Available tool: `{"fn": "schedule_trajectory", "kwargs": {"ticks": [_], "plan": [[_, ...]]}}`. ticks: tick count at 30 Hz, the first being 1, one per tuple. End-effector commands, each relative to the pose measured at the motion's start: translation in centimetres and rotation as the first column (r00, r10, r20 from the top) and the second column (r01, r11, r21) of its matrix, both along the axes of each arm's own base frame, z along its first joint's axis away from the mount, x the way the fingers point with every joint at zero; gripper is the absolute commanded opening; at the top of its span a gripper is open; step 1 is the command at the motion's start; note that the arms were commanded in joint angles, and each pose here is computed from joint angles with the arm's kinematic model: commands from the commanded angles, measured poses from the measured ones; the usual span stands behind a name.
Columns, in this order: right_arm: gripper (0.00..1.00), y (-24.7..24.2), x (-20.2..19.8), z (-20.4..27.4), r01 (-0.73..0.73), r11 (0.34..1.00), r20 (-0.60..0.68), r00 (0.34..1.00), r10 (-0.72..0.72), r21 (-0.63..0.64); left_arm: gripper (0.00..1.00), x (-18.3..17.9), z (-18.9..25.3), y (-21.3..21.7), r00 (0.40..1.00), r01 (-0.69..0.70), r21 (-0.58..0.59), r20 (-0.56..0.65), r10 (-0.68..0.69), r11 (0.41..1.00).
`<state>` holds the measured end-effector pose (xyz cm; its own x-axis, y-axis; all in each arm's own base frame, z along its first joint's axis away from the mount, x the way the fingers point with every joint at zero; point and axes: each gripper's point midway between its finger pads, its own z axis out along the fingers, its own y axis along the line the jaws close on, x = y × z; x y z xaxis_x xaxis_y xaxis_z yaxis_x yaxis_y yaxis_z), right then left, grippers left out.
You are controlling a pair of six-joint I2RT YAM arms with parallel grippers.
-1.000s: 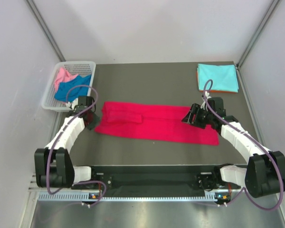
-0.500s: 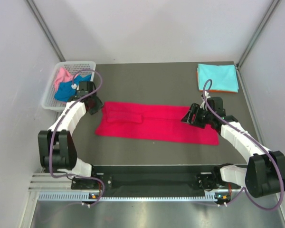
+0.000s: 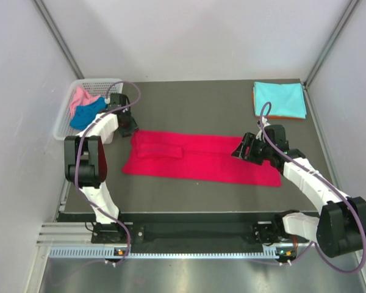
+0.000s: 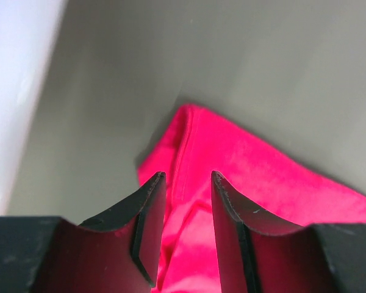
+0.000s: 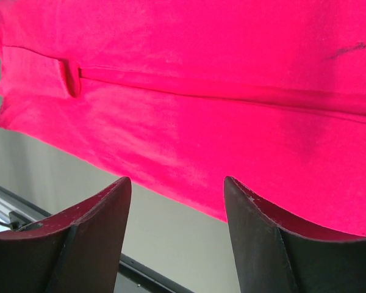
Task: Fold and stack the t-shirts
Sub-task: Fold the tshirt
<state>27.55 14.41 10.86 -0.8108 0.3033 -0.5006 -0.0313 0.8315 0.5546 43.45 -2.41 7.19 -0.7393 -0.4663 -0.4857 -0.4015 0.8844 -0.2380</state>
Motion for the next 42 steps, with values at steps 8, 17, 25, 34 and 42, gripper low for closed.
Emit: {"fn": "schedule_trajectory", "kwargs": {"ticks": [8, 17, 25, 34, 42], "plan": [[0.63, 0.7, 1.4, 2.5, 0.003, 1.000, 0.085, 0.996, -0.002, -0.009, 0.41, 2.3, -2.3, 1.2, 0.999, 0.033, 0.084, -0.041, -0.030, 0.996], [0.64, 1.1, 1.5, 2.8, 0.006, 1.000, 0.091, 0.996, -0.005, -0.011, 0.23, 3.0, -4.2, 1.1, 0.996, 0.052, 0.083, -0.081, -0.046, 0.995], [0.64, 1.1, 1.7, 2.7, 0.015, 1.000, 0.092, 0.996, -0.014, -0.018, 0.00, 4.8, -4.5, 0.4, 0.996, 0.074, 0.079, -0.057, -0.069, 0.994], [0.64, 1.1, 2.0, 2.5, 0.033, 0.999, 0.085, 0.996, -0.030, -0.028, 0.00, 8.1, -3.7, -1.6, 0.996, 0.091, 0.061, 0.018, -0.092, 0.994], [0.64, 0.5, 2.5, 4.0, 0.084, 0.996, 0.126, 0.989, -0.080, -0.032, 0.00, 13.2, -2.6, -4.3, 0.982, 0.127, -0.029, 0.141, -0.122, 0.991]]}}
